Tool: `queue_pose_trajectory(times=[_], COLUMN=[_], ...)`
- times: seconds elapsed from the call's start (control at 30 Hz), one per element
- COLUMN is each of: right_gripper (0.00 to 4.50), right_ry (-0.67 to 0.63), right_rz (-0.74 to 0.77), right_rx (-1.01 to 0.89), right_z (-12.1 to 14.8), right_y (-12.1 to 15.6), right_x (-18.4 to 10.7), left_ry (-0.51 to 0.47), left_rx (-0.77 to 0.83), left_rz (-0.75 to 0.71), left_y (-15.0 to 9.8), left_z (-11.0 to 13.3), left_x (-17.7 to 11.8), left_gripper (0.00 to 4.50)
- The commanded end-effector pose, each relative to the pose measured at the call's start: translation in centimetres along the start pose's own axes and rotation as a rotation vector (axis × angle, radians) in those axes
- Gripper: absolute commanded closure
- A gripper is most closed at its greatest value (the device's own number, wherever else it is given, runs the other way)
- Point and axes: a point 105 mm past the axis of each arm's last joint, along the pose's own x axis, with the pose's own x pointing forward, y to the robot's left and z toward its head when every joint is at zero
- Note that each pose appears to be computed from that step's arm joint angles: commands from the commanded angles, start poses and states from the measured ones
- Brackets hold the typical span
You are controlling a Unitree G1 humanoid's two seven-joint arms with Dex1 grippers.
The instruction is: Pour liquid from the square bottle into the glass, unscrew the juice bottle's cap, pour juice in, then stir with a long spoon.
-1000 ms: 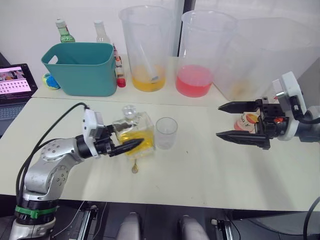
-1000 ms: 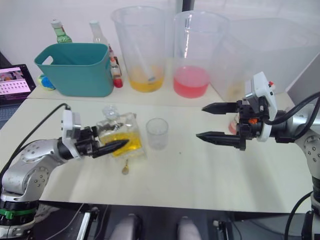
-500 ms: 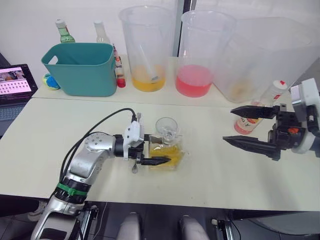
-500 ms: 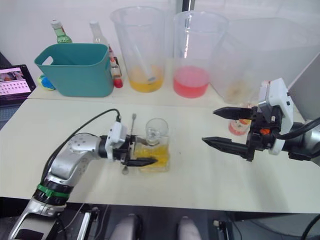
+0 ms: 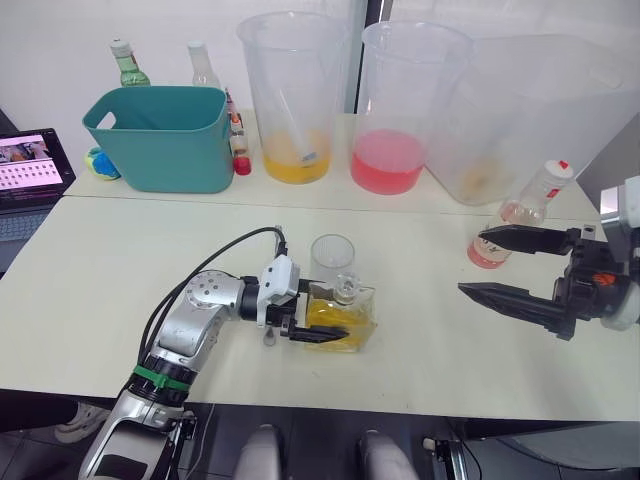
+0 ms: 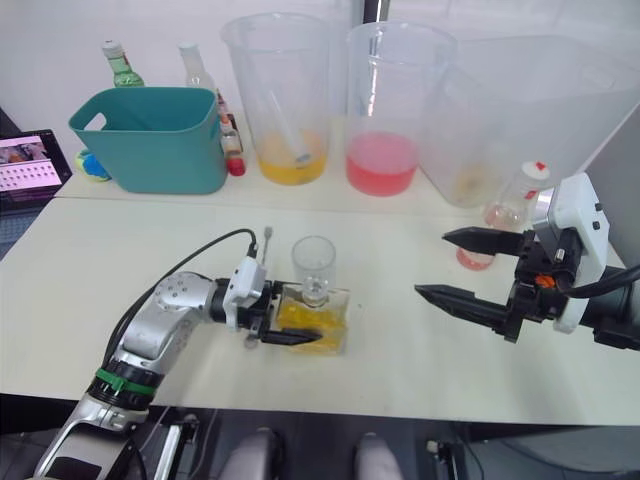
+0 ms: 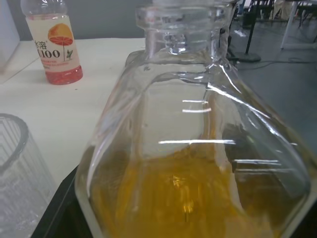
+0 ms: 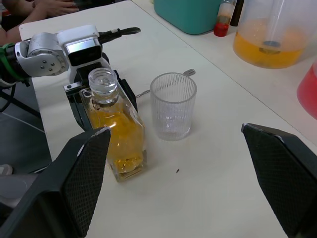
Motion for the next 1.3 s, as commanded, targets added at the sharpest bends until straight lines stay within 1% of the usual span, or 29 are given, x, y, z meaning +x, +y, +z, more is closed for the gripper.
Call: queue_pose_trajectory(times=[0.03,0.23,0.3,0.4,0.5,0.67,0.9,0.93,0.97,1.0,1.07,1.1,1.3], right_gripper=[0.0,0.0,0.0,0.0,0.0,0.0,0.0,0.0,0.0,0.0,0.0,0.0,0.0], right_ry=[-0.018,-0.024,-0.032,-0.037,-0.04,-0.05,-0.061,-0.061,-0.061,-0.059,-0.045,-0.045,-0.146], right_rz=[-0.007,0.008,0.025,0.035,0.039,0.05,0.072,0.075,0.077,0.081,0.092,0.101,0.251], right_rx=[-0.045,-0.052,-0.049,-0.05,-0.053,-0.059,-0.068,-0.069,-0.07,-0.071,-0.072,-0.073,-0.126], right_z=[1.0,1.1,1.0,1.0,0.9,1.0,1.2,1.2,1.2,1.1,0.9,0.9,3.0], right_y=[-0.1,-0.5,-0.6,-0.6,-0.7,-0.5,0.2,0.3,0.4,0.5,0.7,0.9,3.6], right_x=[-0.2,0.1,0.4,0.6,0.8,1.0,1.3,1.5,1.5,1.6,1.8,1.9,4.6], left_ry=[0.001,-0.006,-0.024,-0.026,0.025,0.085,0.131,0.125,0.119,0.107,0.091,0.09,0.12], left_rx=[0.057,0.039,0.041,0.024,0.032,0.032,0.042,0.044,0.045,0.042,0.033,0.033,0.047], left_rz=[-0.001,0.011,0.016,-0.011,-0.043,-0.025,-0.022,-0.019,-0.016,-0.011,-0.014,-0.01,-0.017], left_y=[0.4,0.2,0.4,-0.1,-0.8,-0.5,-0.2,0.0,0.1,0.3,0.4,0.5,0.4], left_z=[1.0,1.8,3.4,4.3,4.1,3.6,2.5,2.5,2.6,2.8,3.2,3.2,2.8], left_x=[-0.2,-0.5,-0.4,-0.4,-0.5,-0.6,0.0,0.4,0.7,0.9,1.0,0.9,0.6], left_gripper=[0.03,0.03,0.03,0.03,0.03,0.03,0.03,0.03,0.59,0.84,1.52,1.69,1.69])
